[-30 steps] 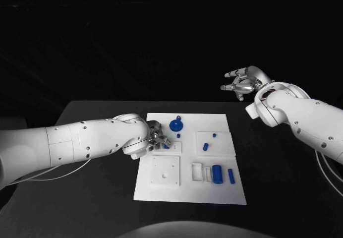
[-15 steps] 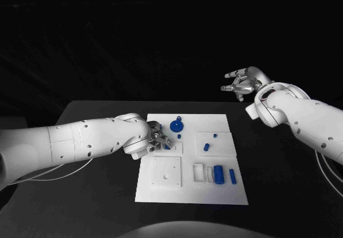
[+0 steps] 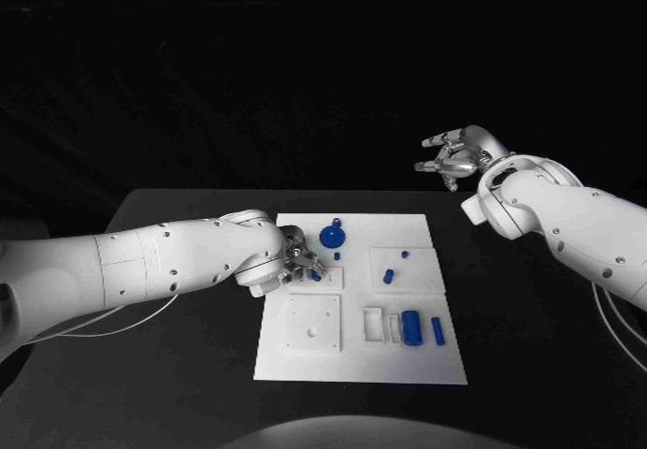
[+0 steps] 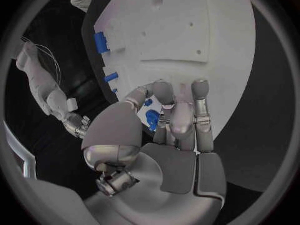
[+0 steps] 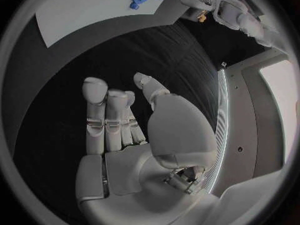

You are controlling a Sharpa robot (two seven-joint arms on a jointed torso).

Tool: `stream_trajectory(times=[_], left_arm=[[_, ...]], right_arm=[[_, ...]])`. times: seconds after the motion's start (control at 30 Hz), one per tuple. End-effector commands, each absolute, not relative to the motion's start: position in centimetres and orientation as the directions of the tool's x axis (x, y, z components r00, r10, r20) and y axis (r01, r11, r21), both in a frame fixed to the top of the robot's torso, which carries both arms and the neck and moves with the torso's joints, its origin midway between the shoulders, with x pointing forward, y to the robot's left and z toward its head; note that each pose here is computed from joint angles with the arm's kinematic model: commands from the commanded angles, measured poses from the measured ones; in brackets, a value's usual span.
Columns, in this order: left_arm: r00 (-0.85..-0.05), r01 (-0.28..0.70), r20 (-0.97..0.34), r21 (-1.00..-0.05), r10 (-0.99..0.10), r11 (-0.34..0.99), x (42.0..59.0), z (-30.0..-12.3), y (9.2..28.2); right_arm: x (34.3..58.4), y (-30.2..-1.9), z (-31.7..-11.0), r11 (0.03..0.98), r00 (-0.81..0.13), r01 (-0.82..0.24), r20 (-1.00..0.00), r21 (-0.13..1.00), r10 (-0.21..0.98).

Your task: Assemble the parts on the task board

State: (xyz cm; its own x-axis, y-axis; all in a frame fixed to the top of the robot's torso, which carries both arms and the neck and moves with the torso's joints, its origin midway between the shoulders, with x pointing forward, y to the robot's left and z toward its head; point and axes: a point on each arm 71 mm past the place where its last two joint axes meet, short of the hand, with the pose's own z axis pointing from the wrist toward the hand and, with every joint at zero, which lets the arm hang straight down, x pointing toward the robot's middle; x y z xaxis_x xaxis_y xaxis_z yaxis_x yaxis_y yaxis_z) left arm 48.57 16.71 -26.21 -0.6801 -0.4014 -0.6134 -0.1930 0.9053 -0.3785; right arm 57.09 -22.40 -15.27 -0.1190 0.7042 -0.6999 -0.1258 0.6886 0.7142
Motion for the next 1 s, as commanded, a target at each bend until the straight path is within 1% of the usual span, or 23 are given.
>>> stream_trajectory(times=[0.03,0.37,0.67,1.0], left_arm=[[-0.713,-0.153,-0.605,-0.360,-0.355,0.920,48.18,-26.49,16.01],[-0.715,-0.124,-0.619,-0.347,-0.326,0.930,48.16,-26.43,15.78],[-0.696,-0.081,-0.657,-0.330,-0.291,0.941,48.27,-26.23,15.49],[-0.694,-0.064,-0.662,-0.333,-0.282,0.941,48.22,-26.17,15.10]], right_arm=[[57.06,-22.25,-15.36,0.694,-0.133,-0.132,-0.707,0.707,0.695],[57.04,-22.23,-15.45,0.694,-0.135,-0.133,-0.707,0.708,0.695],[56.99,-22.18,-15.64,0.694,-0.138,-0.132,-0.706,0.708,0.695],[56.94,-22.16,-15.76,0.694,-0.139,-0.131,-0.706,0.708,0.694]])
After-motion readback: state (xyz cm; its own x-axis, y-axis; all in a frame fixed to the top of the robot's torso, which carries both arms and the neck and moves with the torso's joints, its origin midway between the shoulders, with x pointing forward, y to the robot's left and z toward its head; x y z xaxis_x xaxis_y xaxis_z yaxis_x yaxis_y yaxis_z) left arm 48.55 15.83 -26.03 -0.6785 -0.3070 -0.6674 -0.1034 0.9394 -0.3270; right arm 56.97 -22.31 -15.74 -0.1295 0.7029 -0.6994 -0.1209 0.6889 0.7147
